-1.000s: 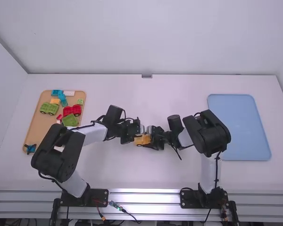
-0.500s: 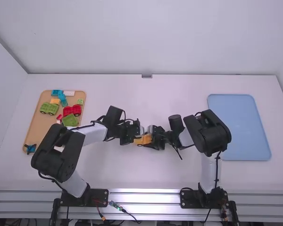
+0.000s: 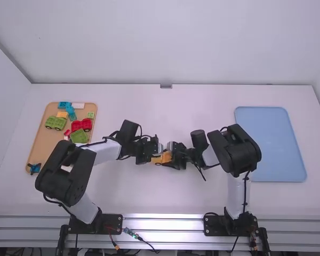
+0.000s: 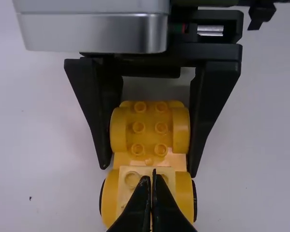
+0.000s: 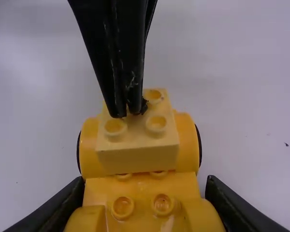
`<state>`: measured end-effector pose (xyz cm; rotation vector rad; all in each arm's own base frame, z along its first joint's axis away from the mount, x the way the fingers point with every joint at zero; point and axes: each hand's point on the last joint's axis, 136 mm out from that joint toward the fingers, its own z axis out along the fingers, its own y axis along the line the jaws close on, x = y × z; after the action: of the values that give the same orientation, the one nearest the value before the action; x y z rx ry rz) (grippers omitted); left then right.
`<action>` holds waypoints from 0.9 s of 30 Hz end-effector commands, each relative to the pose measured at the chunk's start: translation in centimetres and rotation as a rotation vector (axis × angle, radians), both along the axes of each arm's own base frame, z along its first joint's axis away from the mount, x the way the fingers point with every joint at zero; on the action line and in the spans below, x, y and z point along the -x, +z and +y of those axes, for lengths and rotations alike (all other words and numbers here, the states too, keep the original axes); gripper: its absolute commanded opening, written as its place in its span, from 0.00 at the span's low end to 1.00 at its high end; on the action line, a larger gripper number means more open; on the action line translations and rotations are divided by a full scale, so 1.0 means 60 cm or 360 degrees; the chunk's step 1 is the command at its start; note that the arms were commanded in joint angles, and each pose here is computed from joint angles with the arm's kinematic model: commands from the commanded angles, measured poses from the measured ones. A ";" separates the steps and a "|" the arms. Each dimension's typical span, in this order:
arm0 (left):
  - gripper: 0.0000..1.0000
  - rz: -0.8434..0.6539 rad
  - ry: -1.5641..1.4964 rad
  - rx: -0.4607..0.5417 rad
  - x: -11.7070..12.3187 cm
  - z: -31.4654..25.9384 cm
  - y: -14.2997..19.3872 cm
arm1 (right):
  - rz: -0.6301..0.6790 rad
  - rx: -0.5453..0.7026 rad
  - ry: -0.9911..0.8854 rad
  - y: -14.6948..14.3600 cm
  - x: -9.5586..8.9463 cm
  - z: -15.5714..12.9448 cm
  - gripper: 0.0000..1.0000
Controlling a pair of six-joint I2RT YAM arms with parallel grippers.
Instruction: Assemble lego blocks to make yellow taxi
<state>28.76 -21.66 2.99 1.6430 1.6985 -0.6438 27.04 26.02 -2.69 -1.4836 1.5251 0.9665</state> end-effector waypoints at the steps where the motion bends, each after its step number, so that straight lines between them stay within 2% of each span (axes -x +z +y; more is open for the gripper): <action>1: 0.02 0.0032 -0.0036 0.0028 0.010 -0.004 -0.005 | 0.0032 -0.0011 0.0027 -0.004 0.007 0.006 0.48; 16: 0.02 0.0052 -0.0017 -0.0015 0.006 0.000 -0.031 | 0.0053 0.0000 0.0022 -0.004 0.001 0.008 0.49; 27: 0.02 0.0073 -0.0002 -0.0231 0.016 0.031 -0.063 | 0.0044 -0.0003 0.0020 -0.003 -0.001 0.008 0.49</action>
<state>28.71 -21.69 2.22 1.6867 1.6840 -0.6514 26.91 26.46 -2.71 -1.4978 1.5265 0.9805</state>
